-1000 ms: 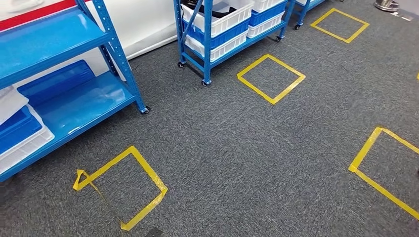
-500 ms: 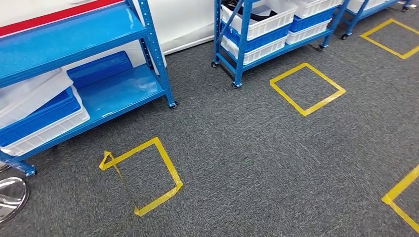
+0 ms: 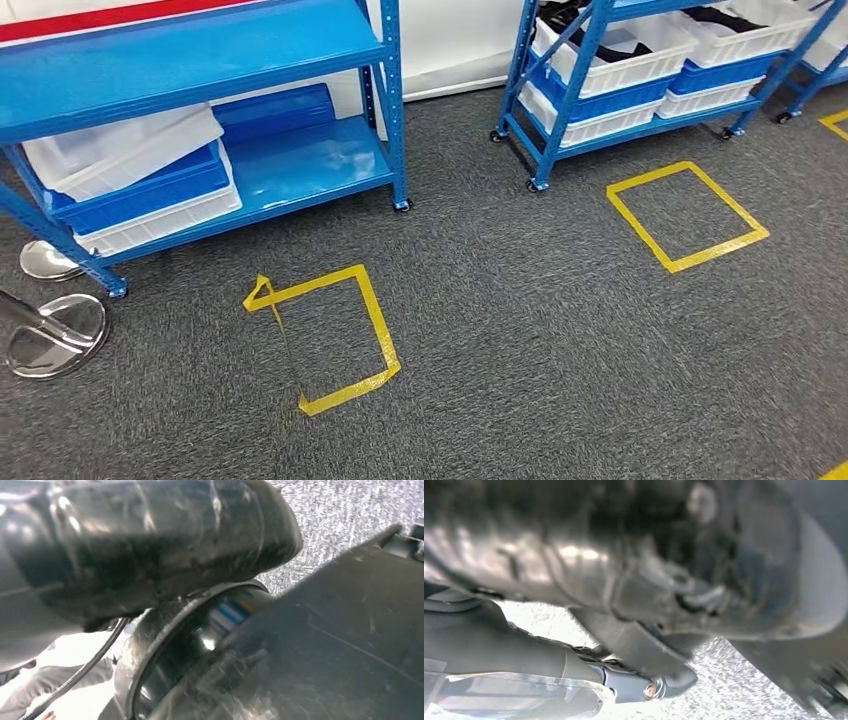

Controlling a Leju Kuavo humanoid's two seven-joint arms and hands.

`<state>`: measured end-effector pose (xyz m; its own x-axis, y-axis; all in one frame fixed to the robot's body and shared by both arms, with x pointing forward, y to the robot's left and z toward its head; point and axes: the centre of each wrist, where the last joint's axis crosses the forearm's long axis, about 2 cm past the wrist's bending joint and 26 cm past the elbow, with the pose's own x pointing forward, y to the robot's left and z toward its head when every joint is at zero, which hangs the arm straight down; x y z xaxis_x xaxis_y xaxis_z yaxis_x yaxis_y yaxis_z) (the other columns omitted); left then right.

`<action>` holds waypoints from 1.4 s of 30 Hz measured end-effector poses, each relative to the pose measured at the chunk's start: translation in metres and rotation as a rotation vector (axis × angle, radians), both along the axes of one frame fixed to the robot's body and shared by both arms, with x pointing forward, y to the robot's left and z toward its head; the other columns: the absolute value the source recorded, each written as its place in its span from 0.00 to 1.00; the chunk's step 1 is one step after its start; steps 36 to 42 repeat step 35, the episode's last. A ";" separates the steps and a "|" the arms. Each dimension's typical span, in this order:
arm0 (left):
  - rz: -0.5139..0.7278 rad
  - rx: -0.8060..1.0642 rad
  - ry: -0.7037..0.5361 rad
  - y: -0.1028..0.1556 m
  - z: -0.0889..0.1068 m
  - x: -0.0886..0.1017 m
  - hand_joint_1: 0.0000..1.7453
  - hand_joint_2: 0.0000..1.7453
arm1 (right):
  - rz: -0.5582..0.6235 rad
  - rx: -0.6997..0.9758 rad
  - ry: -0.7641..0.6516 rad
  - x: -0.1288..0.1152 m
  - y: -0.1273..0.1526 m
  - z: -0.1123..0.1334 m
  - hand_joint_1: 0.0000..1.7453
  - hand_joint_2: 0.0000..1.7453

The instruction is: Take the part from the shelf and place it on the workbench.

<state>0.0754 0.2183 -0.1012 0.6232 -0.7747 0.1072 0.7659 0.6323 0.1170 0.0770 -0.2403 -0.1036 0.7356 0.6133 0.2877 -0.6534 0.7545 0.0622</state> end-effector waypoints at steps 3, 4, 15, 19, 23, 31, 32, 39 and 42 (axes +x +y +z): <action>-0.015 -0.003 -0.002 0.001 0.000 -0.001 0.00 0.00 | 0.000 0.000 0.002 0.000 0.000 0.000 0.00 0.00; -0.018 -0.003 -0.002 0.001 0.000 -0.001 0.00 0.00 | 0.000 -0.001 0.003 -0.001 0.000 0.000 0.00 0.00; -0.043 0.001 -0.004 0.001 0.000 -0.002 0.00 0.00 | 0.008 -0.003 0.008 -0.003 0.000 -0.001 0.00 0.00; -0.059 -0.003 -0.002 0.001 -0.001 -0.002 0.00 0.00 | 0.012 -0.002 0.023 -0.003 0.000 -0.001 0.00 0.00; -0.081 -0.006 0.004 0.001 0.000 -0.001 0.00 0.00 | 0.016 0.000 0.028 -0.002 0.000 0.000 0.00 0.00; -0.099 0.019 -0.026 -0.009 0.001 -0.001 0.00 1.00 | 0.009 -0.006 0.033 -0.003 0.000 -0.001 0.00 1.00; -0.100 0.014 -0.029 -0.010 0.001 -0.001 0.00 1.00 | 0.008 -0.008 0.039 -0.007 -0.001 -0.001 0.00 1.00; -0.095 -0.009 -0.038 -0.014 0.002 -0.001 0.00 1.00 | 0.001 -0.015 0.055 -0.016 -0.004 -0.003 0.00 1.00; -0.095 -0.009 -0.038 -0.014 0.002 -0.001 0.00 1.00 | 0.001 -0.015 0.055 -0.016 -0.004 -0.003 0.00 1.00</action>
